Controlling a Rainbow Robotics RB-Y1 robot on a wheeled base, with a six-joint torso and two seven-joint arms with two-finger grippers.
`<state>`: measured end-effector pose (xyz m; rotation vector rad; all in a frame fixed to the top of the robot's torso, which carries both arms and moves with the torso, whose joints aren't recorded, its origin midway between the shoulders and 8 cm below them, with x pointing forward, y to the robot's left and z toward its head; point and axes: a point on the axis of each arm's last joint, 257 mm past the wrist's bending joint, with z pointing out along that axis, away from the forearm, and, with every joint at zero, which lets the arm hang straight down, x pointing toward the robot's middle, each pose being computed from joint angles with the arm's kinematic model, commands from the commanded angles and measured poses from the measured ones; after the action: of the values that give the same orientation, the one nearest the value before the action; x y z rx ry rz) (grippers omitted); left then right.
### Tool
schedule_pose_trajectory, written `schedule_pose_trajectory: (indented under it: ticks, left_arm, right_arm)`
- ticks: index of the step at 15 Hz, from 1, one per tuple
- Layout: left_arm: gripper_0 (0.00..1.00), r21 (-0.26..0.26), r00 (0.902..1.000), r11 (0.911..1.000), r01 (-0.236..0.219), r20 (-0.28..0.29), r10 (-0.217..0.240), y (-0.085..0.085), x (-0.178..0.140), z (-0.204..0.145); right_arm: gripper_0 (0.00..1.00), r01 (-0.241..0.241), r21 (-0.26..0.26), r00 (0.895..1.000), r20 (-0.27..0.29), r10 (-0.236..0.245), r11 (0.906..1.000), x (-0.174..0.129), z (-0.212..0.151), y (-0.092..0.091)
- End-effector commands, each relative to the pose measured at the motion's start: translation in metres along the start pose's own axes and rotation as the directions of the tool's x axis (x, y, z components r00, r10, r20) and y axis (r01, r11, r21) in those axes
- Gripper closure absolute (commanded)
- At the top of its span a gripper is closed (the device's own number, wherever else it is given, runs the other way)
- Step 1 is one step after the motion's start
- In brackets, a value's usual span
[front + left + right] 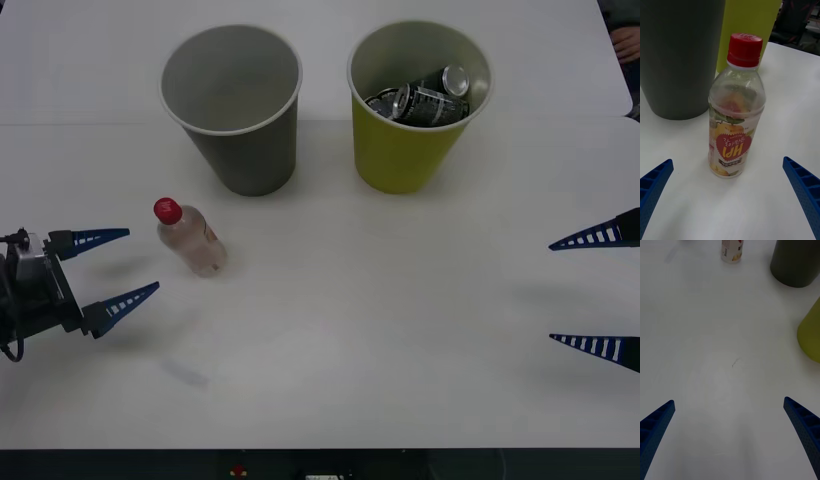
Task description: Put the can into the green bin and the plastic bottle into the gray bin
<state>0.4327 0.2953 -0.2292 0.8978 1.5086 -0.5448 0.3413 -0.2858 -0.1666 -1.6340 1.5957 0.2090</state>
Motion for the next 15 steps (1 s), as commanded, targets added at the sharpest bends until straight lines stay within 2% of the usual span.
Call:
schedule_pose_trajectory:
  ticks: [1,3,8,15]
  left_arm:
    - [0.00,0.021,0.9995,0.9998,-0.006,0.030,0.006,-0.007,0.003,0.014]
    - [0.00,0.008,0.9966,0.9982,-0.060,0.056,0.060,-0.003,0.005,0.025]
    - [0.00,0.044,0.9923,0.9937,-0.103,0.073,0.100,-0.016,0.001,0.058]
    - [0.00,0.021,0.9892,0.9905,-0.136,0.059,0.134,-0.012,0.000,0.089]
  right_arm:
    - [0.00,0.000,0.000,1.000,0.000,0.000,1.0000,0.000,0.000,0.000]
    - [0.00,0.000,0.000,1.000,0.000,0.000,1.0000,0.000,0.000,0.000]
    - [0.00,0.000,0.000,1.000,0.000,0.000,1.0000,0.000,0.000,0.000]
    - [0.00,0.000,0.000,1.000,0.000,0.000,1.0000,0.000,0.000,0.000]
